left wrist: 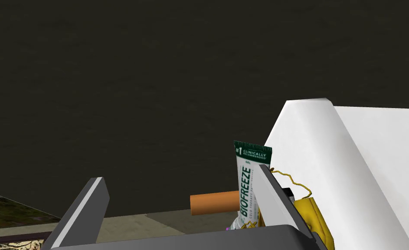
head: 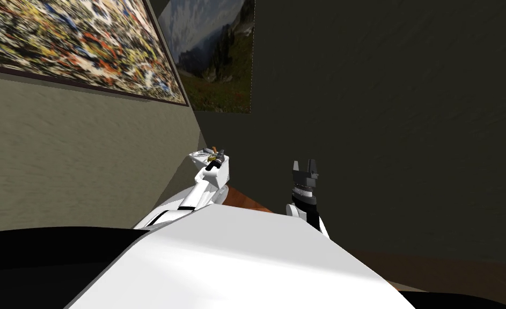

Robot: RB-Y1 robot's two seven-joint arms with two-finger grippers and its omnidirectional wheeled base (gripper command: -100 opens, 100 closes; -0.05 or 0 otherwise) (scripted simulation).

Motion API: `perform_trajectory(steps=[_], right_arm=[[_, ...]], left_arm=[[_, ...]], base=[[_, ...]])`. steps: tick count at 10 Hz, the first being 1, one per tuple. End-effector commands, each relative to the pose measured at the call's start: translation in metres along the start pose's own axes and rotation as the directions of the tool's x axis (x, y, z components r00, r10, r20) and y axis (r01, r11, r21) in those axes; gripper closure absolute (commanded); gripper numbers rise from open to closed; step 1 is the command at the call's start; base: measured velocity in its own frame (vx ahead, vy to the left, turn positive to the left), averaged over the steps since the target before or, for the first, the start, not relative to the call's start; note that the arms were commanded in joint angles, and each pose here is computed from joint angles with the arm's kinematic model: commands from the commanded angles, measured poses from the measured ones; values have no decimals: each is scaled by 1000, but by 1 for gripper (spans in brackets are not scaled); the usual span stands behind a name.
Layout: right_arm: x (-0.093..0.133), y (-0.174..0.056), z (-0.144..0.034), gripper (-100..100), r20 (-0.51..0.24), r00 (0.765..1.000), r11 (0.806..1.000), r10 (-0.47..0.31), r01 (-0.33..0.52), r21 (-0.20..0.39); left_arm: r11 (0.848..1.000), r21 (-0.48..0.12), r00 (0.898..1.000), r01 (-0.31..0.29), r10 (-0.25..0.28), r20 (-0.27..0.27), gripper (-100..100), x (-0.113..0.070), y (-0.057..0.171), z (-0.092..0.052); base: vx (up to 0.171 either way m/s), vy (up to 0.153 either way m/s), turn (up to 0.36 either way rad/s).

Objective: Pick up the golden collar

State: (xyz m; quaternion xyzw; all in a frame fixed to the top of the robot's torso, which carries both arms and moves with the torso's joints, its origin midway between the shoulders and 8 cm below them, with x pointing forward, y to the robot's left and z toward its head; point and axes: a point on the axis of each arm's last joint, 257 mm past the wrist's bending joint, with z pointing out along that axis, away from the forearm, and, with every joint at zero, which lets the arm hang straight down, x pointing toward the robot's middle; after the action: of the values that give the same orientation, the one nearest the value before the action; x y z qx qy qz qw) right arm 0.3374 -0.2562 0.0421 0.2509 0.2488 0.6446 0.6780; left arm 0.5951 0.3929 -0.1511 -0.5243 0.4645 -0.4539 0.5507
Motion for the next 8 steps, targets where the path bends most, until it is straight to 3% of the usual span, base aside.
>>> perform_trajectory(steps=[1, 4, 7, 8], right_arm=[[0, 0, 0, 0, 0, 1000, 1000, 0, 0, 0], [0, 0, 0, 0, 0, 1000, 1000, 0, 0, 0], [0, 0, 0, 0, 0, 1000, 1000, 0, 0, 0], [0, 0, 0, 0, 0, 1000, 1000, 0, 0, 0]], left_arm=[[999, -42, 1000, 6, -5, 12, -100, -3, 11, 7], [992, -121, 999, 26, -21, 43, -100, -15, 21, 28], [982, -183, 997, 41, -29, 67, -100, -23, 35, 37], [978, -203, 996, 54, -39, 79, -100, -26, 29, 46]], base=[[-35, -41, 23], [-35, -50, 36], [-34, -45, 29], [-31, -45, 45]])
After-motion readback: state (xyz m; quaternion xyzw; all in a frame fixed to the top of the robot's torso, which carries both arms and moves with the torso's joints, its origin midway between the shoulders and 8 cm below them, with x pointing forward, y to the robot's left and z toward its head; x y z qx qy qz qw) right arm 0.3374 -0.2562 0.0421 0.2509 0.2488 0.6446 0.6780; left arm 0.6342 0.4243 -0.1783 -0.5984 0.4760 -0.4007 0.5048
